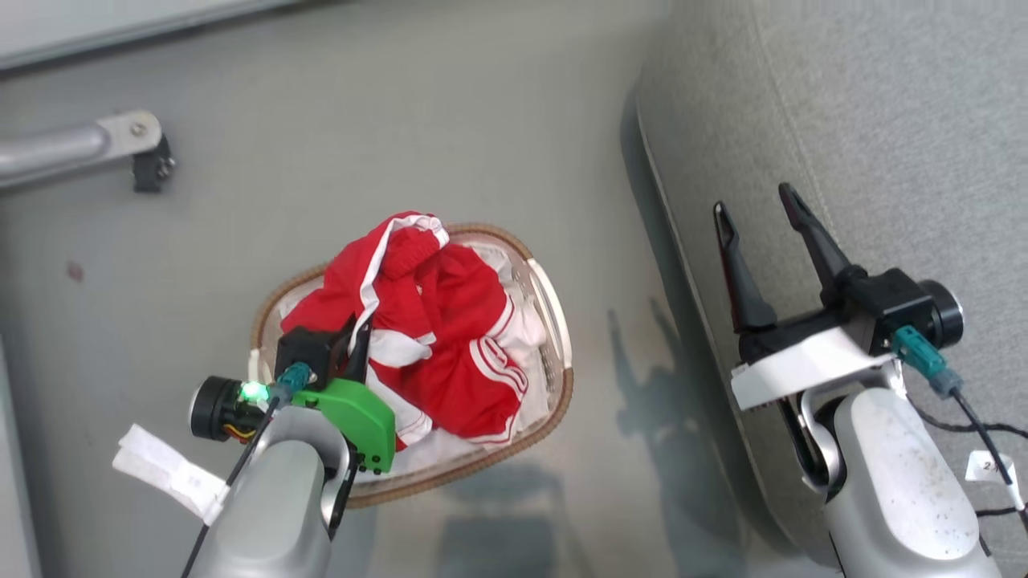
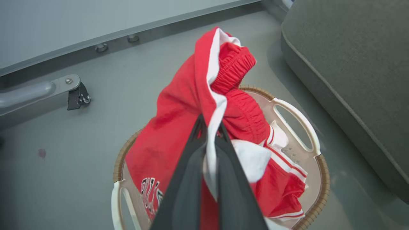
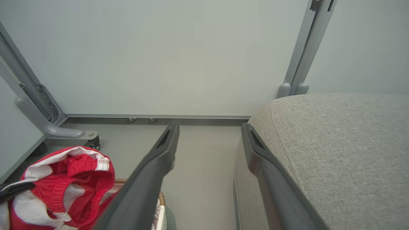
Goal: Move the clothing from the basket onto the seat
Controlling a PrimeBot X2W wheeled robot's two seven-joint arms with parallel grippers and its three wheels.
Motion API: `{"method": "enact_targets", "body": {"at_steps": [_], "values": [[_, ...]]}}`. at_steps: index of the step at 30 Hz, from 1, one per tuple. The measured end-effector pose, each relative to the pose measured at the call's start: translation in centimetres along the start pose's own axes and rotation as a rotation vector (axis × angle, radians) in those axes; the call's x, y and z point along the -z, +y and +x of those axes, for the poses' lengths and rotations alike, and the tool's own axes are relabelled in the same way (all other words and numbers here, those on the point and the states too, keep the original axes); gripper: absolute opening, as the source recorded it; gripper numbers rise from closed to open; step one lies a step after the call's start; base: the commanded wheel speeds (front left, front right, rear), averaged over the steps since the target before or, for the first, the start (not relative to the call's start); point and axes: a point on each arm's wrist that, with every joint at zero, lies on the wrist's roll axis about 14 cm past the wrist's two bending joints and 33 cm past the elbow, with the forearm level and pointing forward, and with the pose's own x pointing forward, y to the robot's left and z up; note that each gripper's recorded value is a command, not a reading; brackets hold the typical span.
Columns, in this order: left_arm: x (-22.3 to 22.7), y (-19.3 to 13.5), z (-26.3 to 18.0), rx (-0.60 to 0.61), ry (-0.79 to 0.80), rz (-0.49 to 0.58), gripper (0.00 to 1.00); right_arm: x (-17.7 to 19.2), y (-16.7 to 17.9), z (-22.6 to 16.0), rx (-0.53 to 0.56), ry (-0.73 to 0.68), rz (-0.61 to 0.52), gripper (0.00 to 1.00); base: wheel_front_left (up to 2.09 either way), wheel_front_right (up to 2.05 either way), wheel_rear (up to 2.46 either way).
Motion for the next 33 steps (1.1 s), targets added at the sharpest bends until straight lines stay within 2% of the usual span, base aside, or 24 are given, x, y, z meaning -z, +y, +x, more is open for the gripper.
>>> {"method": "enact_targets", "body": {"at_steps": [9,15,27,30,33], "values": [[-7.3,-1.4,-5.0,-0.02,-0.239,0.012,0.0,-2.8,1.6,-3.6,-0.022,-0.041,0.014,1.0,0.0,0.0,0.0],[-11.0,-2.4,-8.6,-0.035,-0.378,0.012,0.0,-3.3,2.1,-6.4,-0.019,-0.045,0.036,1.0,0.0,0.0,0.0],[-14.9,-3.8,-13.9,-0.062,-0.548,0.026,0.0,-3.0,4.7,-9.9,-0.081,-0.031,0.026,1.0,0.0,0.0,0.0],[-15.1,-3.9,-14.6,-0.063,-0.566,0.022,0.0,-2.7,6.9,-10.0,-0.153,-0.019,0.0,1.0,0.0,0.0,0.0],[-15.3,-4.2,-15.0,-0.059,-0.58,0.021,0.0,-1.6,10.7,-10.2,-0.282,0.014,-0.041,1.0,0.0,0.0,0.0]]}}
